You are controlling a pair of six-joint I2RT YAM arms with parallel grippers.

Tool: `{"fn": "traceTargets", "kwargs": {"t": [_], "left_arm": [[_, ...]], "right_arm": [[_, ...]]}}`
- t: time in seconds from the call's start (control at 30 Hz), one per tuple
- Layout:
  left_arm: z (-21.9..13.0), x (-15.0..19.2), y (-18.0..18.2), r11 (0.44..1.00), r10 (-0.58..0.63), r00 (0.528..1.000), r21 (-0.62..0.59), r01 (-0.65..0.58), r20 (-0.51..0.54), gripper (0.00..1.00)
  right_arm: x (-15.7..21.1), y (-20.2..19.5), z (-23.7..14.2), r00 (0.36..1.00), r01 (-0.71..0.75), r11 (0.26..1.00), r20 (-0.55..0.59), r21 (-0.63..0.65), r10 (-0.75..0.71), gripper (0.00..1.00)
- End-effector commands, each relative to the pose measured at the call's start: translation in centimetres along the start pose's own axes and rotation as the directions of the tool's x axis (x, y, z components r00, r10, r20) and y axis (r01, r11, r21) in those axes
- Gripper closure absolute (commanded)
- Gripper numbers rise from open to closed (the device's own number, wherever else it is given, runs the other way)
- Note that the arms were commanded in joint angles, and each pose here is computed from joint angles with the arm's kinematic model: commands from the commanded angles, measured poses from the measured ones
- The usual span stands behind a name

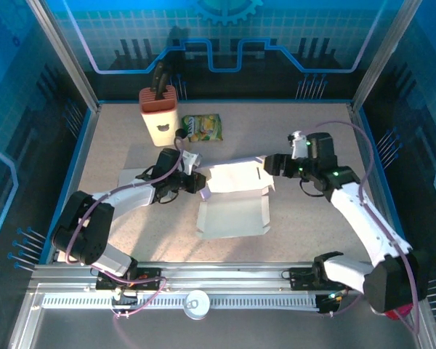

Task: Fold the paper box

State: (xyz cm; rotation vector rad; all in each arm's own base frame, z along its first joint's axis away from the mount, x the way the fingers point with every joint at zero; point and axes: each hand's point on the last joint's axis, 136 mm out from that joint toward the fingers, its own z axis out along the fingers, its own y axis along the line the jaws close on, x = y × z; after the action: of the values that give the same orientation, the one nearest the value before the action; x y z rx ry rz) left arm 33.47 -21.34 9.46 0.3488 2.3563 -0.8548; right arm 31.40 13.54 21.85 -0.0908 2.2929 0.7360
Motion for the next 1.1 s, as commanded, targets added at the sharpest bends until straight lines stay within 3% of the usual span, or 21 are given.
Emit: {"fn": "traceTargets", "kwargs": {"t": [0.0, 0.1, 0.27, 0.67, 1.07], "left_arm": [[-1.2, -2.2, -1.9, 0.992, -0.027, 0.997, 0.129, 0.018, 0.066, 1.00], [-1.7, -3.0, -2.3, 0.982, -0.043, 0.996, 0.184, 0.028, 0.076, 1.00], [-2.3, -4.2, -2.6, 0.969, -0.070, 0.994, 0.243, 0.049, 0.080, 1.00], [-2.1, -5.1, -2.5, 0.953, -0.100, 0.992, 0.295, 0.074, 0.074, 1.00], [-2.1, -4.9, -2.5, 0.953, -0.095, 0.993, 0.295, 0.071, 0.068, 1.00]], "right_arm": [[-0.9, 0.9, -1.6, 0.998, -0.002, 0.989, 0.055, -0.149, 0.010, 0.25], [-1.4, 1.4, -2.4, 0.996, -0.010, 0.961, 0.079, -0.275, 0.033, 0.31], [-1.8, 1.9, -1.2, 0.998, -0.017, 0.934, 0.043, -0.357, 0.034, 0.50], [-2.0, 2.9, -0.2, 0.999, 0.023, 0.904, 0.042, -0.426, -0.005, 0.52], [-2.3, 4.4, 1.2, 0.991, 0.135, 0.922, 0.035, -0.363, -0.132, 0.52]]}}
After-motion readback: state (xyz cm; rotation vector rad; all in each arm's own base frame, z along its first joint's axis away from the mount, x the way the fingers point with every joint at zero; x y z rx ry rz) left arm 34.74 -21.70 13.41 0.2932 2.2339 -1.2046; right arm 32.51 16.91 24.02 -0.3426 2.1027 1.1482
